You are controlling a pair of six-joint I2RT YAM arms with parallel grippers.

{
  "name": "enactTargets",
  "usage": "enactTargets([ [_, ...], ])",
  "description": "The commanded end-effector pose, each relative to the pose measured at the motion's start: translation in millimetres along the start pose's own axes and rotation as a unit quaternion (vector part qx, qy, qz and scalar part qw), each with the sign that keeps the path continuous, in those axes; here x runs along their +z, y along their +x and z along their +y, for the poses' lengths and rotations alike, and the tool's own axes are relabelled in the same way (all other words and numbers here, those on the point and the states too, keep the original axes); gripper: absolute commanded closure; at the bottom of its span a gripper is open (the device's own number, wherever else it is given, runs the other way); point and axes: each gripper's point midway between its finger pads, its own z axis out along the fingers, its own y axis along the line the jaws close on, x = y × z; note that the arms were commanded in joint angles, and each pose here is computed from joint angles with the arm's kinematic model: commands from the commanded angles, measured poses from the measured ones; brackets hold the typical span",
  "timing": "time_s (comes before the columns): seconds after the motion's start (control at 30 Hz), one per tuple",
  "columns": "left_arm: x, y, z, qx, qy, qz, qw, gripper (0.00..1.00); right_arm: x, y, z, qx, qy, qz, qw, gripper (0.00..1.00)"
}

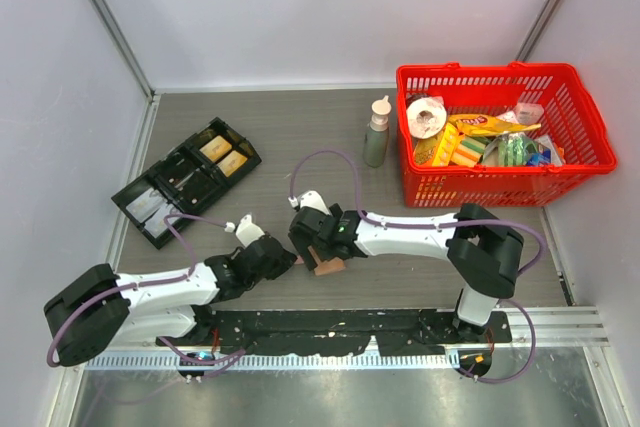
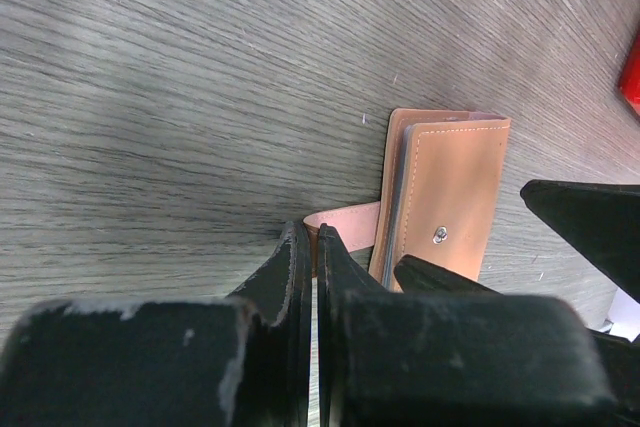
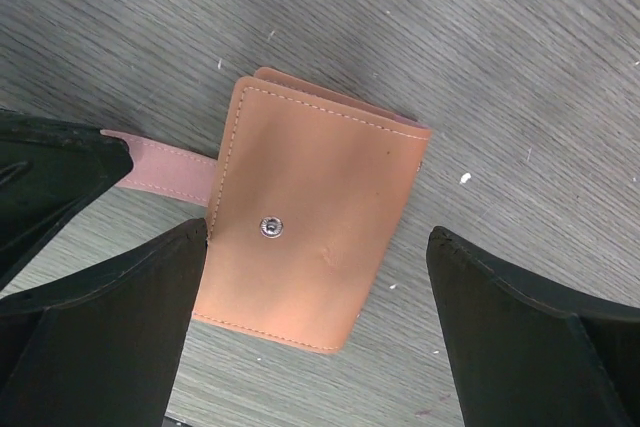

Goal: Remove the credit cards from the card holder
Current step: Open the card holder at the center of the board.

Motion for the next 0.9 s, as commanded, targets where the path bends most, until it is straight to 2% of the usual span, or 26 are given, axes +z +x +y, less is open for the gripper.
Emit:
enactTargets([
  [0.0,-1,-2,1,-0.008,0.003,-0.007,1.000,1.00,-5,-20,5,0.008,0.012,-0.027,1.000,0.05],
  [0.43,-3,-1,-3,-0.009,0.013,-0.003,1.000,1.00,13,-11,4,-0.002,0.045,-0.012,0.999,0.05],
  [0.87,-16,-5,20,0.065,-0.042,0.001,0.997,1.00,-38,-37,-29,0.011,0.052,-0.043,0.998,0.05],
])
